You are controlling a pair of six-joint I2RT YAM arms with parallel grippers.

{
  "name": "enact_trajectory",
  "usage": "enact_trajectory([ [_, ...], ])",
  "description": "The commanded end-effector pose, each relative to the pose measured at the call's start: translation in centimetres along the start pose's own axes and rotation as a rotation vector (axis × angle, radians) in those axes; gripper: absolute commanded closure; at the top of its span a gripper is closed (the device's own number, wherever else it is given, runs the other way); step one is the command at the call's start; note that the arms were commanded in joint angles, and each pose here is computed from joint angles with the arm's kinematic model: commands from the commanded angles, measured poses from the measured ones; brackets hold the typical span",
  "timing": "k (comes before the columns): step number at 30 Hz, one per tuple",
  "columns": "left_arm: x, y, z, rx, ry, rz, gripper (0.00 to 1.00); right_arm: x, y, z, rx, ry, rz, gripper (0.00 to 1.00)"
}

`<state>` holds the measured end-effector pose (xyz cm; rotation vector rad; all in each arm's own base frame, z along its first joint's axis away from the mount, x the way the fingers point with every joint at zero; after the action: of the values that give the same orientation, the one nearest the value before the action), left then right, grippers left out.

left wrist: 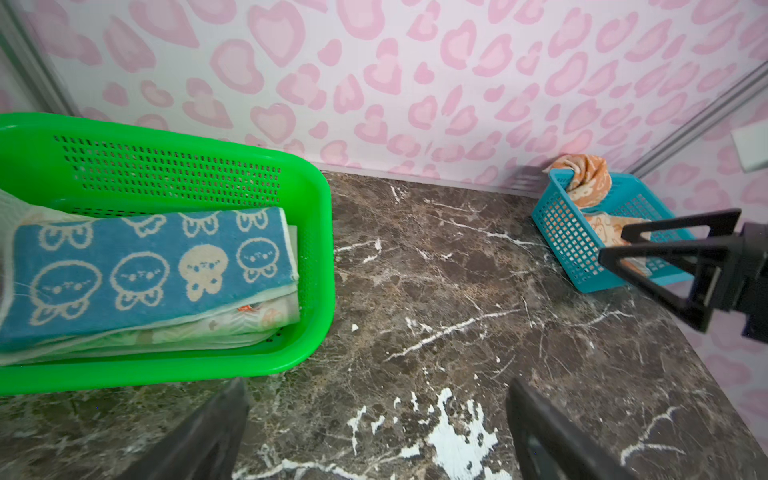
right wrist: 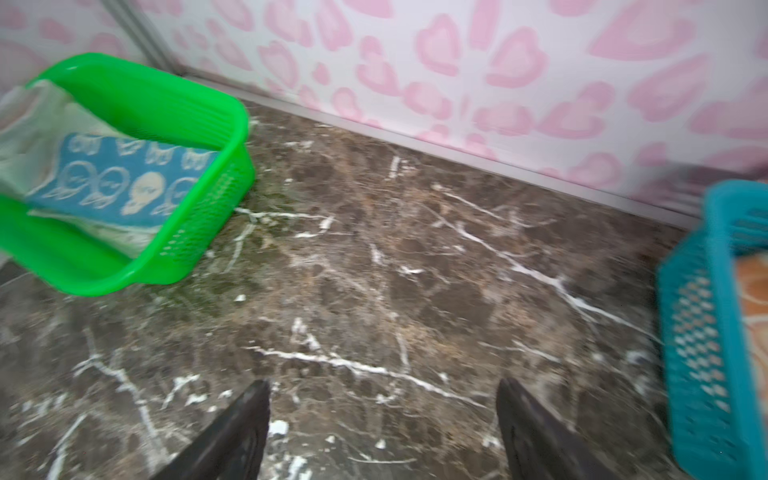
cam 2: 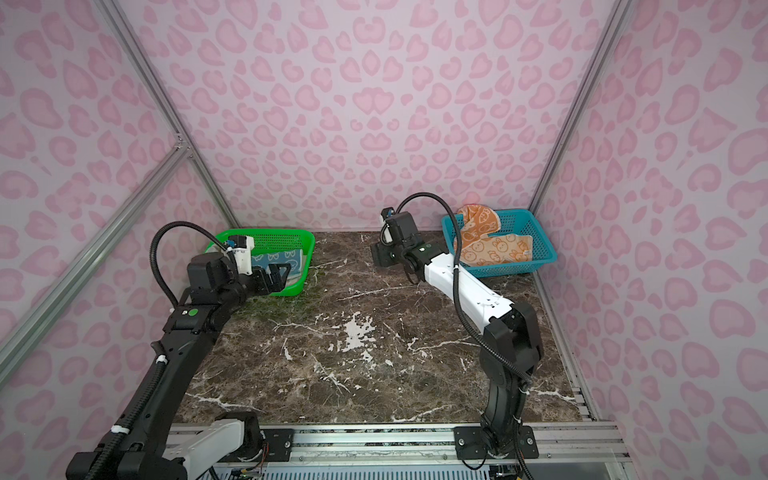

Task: Fold and stack the towels
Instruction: 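Reach the right gripper into the teal basket while the left gripper withdraws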

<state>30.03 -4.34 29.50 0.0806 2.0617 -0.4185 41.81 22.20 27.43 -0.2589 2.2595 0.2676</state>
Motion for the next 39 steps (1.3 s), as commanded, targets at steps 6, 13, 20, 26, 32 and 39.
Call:
enact_trajectory([
  [6,1.4,-4.0,1.0,0.116,-0.004,0.025,0.0,0.9,-12.0,-0.3,0.314,0.068,0.108,0.15],
  [13,3.2,-7.3,2.6,0.191,0.058,0.052,0.03,2.9,-19.6,2.4,0.462,0.181,0.203,0.15],
  [20,5.2,-11.0,4.9,0.26,0.14,0.096,0.03,3.9,-24.2,5.6,0.513,0.253,0.26,0.17],
  [26,6.9,-13.4,7.1,0.302,0.201,0.111,0.03,4.4,-27.8,8.6,0.525,0.317,0.317,0.17],
  [32,8.5,-14.1,8.9,0.3,0.248,0.102,0.03,6.4,-30.5,12.4,0.522,0.416,0.358,0.17],
  [39,9.4,-15.0,10.5,0.322,0.307,0.099,0.02,8.4,-32.5,15.6,0.528,0.513,0.371,0.19],
])
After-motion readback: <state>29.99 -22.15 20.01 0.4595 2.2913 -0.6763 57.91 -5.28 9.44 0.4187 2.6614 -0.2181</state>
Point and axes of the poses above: each gripper's point midway between its finger pads, its own z axis out along the fingers, its own y axis along the line the jaws close on, x = y × z, the point moved 6 cm from there along -z, back along the fingers, and after that the axes turned 4 degrees about z, right-handed, at the moved point
